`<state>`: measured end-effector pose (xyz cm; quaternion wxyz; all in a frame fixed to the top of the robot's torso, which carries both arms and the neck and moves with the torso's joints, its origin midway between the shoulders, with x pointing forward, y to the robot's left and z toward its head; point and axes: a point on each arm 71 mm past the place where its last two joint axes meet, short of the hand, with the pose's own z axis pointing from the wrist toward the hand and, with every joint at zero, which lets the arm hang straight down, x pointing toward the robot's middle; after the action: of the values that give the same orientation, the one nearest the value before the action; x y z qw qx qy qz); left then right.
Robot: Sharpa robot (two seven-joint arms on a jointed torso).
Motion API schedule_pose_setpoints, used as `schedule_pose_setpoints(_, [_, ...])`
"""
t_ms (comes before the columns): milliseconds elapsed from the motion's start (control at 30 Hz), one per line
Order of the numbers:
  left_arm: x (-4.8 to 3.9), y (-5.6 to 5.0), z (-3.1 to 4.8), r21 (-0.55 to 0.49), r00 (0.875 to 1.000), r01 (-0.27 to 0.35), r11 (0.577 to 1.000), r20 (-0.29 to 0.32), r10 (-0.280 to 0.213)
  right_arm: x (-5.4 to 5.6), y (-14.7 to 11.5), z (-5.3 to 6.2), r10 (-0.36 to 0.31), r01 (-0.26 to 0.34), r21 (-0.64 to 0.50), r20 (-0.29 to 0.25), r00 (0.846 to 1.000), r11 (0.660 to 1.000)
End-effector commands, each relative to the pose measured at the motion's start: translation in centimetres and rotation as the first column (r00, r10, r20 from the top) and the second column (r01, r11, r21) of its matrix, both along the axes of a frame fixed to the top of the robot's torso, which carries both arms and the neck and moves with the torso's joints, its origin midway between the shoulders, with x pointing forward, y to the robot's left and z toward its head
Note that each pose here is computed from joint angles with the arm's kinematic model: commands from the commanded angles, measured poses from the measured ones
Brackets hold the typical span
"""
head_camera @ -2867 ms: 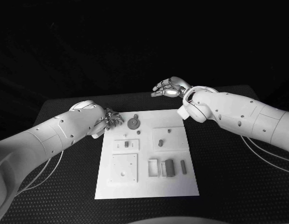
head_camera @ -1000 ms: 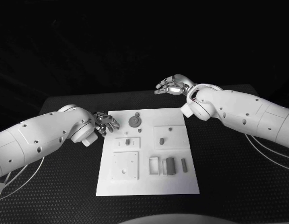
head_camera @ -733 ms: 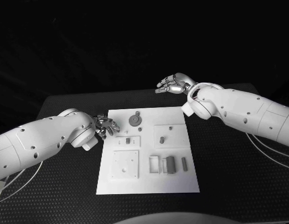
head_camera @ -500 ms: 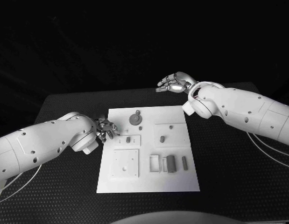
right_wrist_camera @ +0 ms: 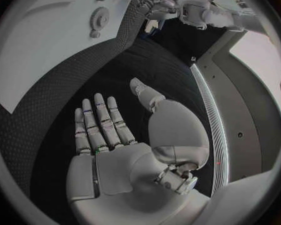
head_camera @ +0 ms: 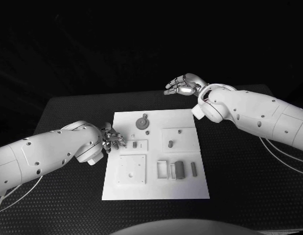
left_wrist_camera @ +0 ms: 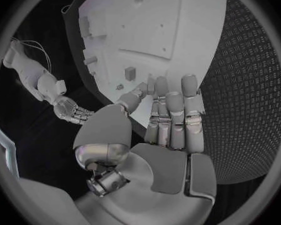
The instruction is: Assemble the parts on the task board
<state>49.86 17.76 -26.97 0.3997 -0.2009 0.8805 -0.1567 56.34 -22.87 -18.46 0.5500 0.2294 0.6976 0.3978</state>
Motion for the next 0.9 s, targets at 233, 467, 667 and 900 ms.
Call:
schedule_pose_setpoints(233, [-0.13,-0.72,-0.07,0.013,1.000,0.020,1.000,0.003,-0.020,-0.02,0.15,0.03,0.012,-0.012,0.003,0.002,1.000,1.000])
schedule_pose_setpoints(467, [-0.17,-0.99,-0.09,0.019,1.000,0.030,0.999,0.001,-0.030,-0.01,0.10,0.02,0.010,-0.010,0.003,0.003,1.000,1.000])
schedule_pose_setpoints(667, [-0.27,-1.03,-0.19,0.028,0.999,0.040,0.999,-0.014,-0.040,-0.01,0.07,0.02,0.010,-0.010,0.003,0.003,1.000,1.000])
schedule_pose_setpoints(900, [-0.30,-0.76,-0.27,0.047,0.999,0.047,0.998,-0.022,-0.046,-0.01,-0.03,0.02,0.008,-0.008,0.002,0.003,1.000,1.000])
